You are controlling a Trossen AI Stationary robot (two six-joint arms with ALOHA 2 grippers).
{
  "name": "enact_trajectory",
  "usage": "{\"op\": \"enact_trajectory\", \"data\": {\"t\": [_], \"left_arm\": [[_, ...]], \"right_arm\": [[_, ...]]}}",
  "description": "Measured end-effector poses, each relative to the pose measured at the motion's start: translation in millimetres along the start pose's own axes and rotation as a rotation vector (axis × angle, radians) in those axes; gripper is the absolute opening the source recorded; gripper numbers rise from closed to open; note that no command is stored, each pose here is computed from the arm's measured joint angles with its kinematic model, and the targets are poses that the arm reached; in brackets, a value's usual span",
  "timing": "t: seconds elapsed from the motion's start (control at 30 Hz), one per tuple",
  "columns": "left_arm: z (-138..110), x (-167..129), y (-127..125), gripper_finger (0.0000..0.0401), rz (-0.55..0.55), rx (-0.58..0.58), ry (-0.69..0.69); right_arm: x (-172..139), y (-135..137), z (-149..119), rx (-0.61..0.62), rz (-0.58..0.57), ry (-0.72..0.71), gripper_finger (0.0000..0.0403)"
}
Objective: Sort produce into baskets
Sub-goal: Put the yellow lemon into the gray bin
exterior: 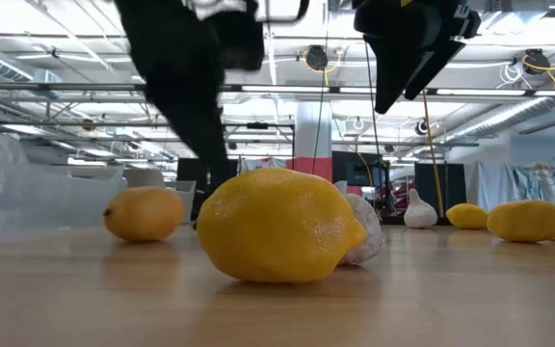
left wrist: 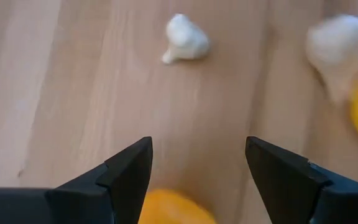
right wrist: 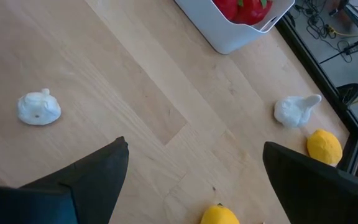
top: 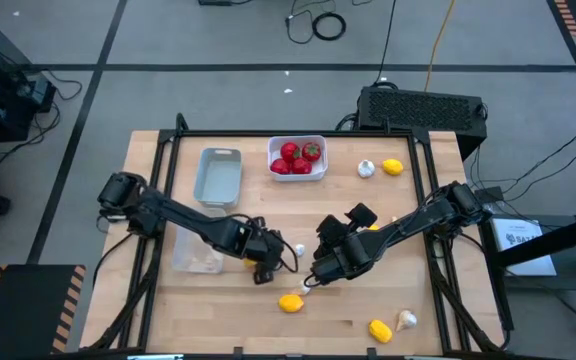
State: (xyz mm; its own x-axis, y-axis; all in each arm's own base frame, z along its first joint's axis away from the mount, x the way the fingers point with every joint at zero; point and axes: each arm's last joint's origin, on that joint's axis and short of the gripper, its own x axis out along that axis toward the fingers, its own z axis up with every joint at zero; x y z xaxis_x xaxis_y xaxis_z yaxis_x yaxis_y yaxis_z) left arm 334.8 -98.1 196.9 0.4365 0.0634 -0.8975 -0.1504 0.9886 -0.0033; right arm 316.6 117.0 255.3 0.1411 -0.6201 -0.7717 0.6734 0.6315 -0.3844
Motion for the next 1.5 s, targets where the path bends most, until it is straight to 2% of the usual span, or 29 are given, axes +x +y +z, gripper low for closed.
{"op": "enact_trajectory", "data": {"t": [0.13,0.3,0.4,0.57,0.77,0.87,1.13,1.33,1.5], "left_arm": [[4.8,-31.5,4.3,0.0264,0.049,-0.023,0.119],[2.6,-52.4,18.4,0.0264,0.160,-0.281,0.258],[3.4,-53.0,25.6,0.0264,0.188,-0.365,0.275],[3.1,-49.3,31.5,0.0264,0.178,-0.413,0.296],[6.0,-47.7,35.1,0.0264,0.143,-0.692,0.319],[8.2,-46.7,39.3,0.0264,0.121,-0.771,0.335],[9.1,-45.0,39.0,0.0264,0.068,-0.842,0.384],[7.3,-45.6,33.5,0.0264,0.116,-0.838,0.340],[2.3,-43.2,24.2,0.0264,0.127,-0.838,0.318]], "right_arm": [[0.1,0.0,0.1,0.000,0.000,0.000,0.0359],[0.1,0.2,0.2,0.002,0.002,-0.001,0.0359],[0.1,0.3,0.3,-0.026,0.003,-0.002,0.0359],[0.5,0.0,0.7,-0.082,0.001,-0.001,0.0359],[0.5,-0.4,0.5,-0.146,-0.003,0.001,0.0359],[0.5,-0.4,0.5,-0.173,-0.003,0.001,0.0359],[8.7,-5.4,9.3,-0.228,-0.020,0.019,0.0359],[22.6,-13.9,23.7,-0.187,-0.044,0.044,0.0359],[25.7,-14.2,27.8,-0.204,-0.034,0.041,0.0359]]}}
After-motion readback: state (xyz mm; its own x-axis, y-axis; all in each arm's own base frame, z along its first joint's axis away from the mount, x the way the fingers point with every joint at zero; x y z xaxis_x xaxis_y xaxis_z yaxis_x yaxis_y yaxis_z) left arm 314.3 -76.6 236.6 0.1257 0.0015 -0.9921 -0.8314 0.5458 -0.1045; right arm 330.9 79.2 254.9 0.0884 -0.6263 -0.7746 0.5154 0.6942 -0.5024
